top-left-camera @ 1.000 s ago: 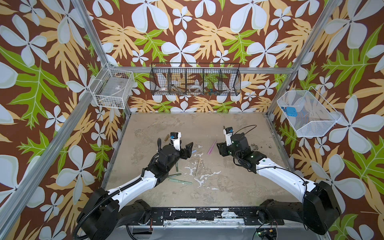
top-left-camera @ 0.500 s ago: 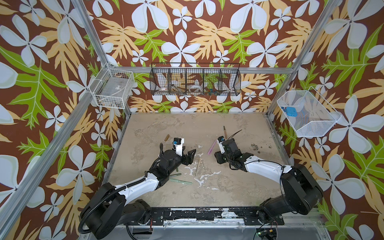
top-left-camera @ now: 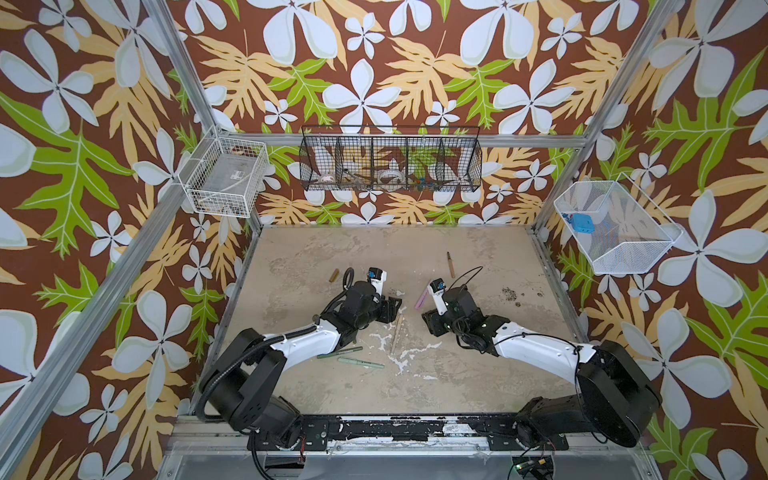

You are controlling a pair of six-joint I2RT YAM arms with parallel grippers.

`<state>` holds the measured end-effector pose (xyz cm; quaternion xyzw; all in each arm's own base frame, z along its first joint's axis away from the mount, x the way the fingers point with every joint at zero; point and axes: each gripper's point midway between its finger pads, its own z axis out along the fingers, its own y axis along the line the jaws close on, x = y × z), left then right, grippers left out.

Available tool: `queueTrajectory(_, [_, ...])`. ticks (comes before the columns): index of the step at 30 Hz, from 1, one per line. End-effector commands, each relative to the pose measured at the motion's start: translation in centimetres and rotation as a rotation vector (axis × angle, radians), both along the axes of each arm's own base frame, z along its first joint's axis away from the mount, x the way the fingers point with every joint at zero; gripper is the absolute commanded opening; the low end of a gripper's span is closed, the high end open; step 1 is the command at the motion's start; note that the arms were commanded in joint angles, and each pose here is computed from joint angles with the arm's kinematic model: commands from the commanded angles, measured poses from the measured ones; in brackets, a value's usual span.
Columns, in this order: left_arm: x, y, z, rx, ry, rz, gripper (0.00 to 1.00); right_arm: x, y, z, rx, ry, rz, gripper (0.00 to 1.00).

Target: Open the pen caps

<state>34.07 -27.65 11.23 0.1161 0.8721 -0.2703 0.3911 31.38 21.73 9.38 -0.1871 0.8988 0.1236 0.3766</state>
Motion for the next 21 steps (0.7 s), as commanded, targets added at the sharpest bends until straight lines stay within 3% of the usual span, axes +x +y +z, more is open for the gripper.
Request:
queueTrajectory(1, [-1.2,0.1,-3.7,0.148,0.107,-0.03,0.6,0.5,-0.8,0.0,-0.016,-0.01,-0.045,0.59])
queueTrajectory(13, [-1.6,-0.7,-5.9,0.213,0.15,-0.063,0.4,0.8,-1.7,0.1,-0.012,-0.011,-0.069,0.58])
queueTrajectory(21, [-1.8,-1.6,-7.5,0.304,0.167,-0.079,0.38,0.8,-1.7,0.0,0.0,0.0,-0.061,0.57])
